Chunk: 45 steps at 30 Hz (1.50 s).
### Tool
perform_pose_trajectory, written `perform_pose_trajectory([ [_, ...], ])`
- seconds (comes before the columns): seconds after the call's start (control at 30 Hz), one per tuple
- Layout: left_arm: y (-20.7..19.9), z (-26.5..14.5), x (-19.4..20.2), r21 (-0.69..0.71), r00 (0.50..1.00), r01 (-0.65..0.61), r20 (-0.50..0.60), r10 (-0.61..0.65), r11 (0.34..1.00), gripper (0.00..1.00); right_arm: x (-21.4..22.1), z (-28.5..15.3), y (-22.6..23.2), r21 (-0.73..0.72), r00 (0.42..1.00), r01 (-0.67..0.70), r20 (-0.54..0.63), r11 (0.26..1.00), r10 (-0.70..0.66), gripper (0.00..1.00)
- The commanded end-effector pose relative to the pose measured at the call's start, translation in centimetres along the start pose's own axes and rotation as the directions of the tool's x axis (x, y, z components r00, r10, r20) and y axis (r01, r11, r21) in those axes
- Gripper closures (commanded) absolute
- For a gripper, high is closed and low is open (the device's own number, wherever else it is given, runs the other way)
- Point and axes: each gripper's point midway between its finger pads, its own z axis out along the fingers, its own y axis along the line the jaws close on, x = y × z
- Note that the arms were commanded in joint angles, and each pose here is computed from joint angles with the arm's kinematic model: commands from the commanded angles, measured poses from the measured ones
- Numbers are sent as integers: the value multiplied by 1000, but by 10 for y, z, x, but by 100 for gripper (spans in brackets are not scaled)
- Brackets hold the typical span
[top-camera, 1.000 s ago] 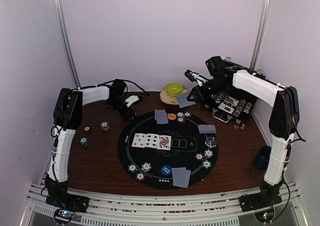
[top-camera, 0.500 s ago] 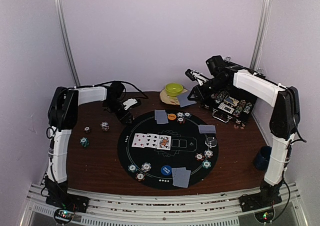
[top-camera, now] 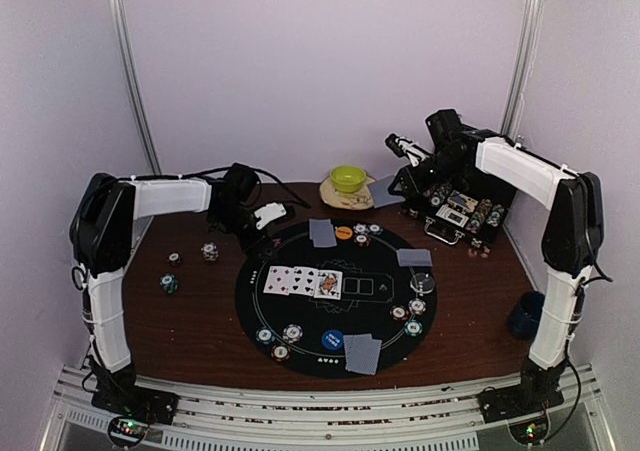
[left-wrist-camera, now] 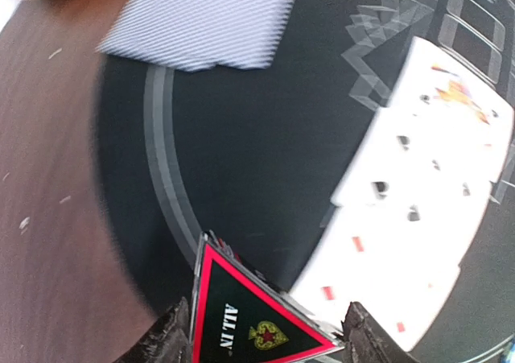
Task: Distribute texas hold em gaming equipment
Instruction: Pick up the all-in button from the center of the board, then place the all-in button in the small blind area.
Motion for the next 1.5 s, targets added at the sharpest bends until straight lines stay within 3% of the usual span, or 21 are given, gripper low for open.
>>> perform_pose_trajectory([
  [0.0, -45, -7, -24, -5, 983, -176, 58, 176, 984, 54, -6, -12, -19, 23, 999, -10, 37, 1000, 9, 100],
  [0.3, -140, -8, -38, 121, 930, -358, 136, 341, 926, 55, 0, -23, -47, 56, 998, -50, 46, 997, 48, 100],
  [0.73, -201, 10, -45, 144, 890, -453, 136, 436, 880, 54, 3, -23, -51, 66, 998, -51, 40, 997, 48, 100],
  [1.07, -227, 18, -30, 180, 886, -463, 127, 446, 868, 54, 3, -24, -50, 60, 998, -48, 39, 997, 46, 100],
  [1.47, -220, 31, -25, 127, 909, -414, 98, 404, 901, 54, 7, -20, -51, 63, 999, -48, 28, 997, 47, 100],
])
